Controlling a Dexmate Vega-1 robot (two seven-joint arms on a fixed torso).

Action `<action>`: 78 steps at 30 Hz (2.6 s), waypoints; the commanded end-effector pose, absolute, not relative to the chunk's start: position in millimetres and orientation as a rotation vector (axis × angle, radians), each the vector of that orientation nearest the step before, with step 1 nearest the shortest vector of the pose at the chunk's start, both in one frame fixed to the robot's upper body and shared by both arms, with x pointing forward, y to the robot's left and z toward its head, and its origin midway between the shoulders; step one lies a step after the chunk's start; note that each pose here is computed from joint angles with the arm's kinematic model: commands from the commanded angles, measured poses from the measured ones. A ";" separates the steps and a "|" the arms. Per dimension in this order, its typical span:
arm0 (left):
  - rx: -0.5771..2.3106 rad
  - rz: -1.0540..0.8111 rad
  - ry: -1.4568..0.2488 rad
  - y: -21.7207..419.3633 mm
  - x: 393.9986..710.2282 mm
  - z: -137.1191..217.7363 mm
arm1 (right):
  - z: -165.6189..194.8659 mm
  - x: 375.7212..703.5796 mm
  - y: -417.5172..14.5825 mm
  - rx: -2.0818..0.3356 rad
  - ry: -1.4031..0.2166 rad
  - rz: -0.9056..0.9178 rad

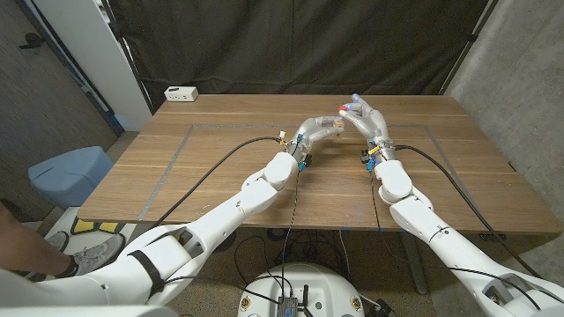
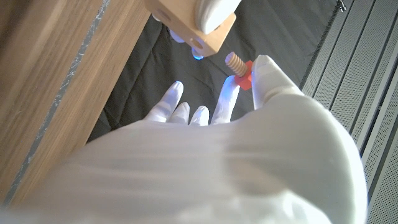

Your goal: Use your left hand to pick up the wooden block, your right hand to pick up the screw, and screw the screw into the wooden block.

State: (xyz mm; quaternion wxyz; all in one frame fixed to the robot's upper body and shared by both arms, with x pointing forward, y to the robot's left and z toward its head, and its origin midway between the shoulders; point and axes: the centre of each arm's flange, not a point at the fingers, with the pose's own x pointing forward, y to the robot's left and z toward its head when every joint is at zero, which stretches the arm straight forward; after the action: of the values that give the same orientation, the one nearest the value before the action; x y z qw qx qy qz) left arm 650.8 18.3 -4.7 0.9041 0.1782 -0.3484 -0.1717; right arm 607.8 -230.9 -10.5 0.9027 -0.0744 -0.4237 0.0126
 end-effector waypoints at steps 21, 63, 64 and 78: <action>0.373 -0.355 -0.718 15.0 651.7 -5.2 | -20.6 610.2 -231.8 -0.137 -0.851 0.018; 0.381 -0.357 -0.719 14.2 652.0 -4.8 | -25.9 612.9 -230.7 -0.131 -0.846 0.018; 0.383 -0.357 -0.720 13.8 651.9 -4.6 | -26.1 613.0 -231.0 -0.128 -0.845 0.017; 0.383 -0.360 -0.720 12.5 652.4 -3.0 | -28.0 614.4 -231.7 -0.123 -0.843 0.020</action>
State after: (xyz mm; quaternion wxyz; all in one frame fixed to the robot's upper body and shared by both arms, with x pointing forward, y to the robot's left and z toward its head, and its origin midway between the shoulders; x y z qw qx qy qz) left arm 652.3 14.1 -4.1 0.9028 0.1845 -0.3481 -0.1726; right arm 613.8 -230.7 -26.0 0.9101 -0.0616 -0.4096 0.0088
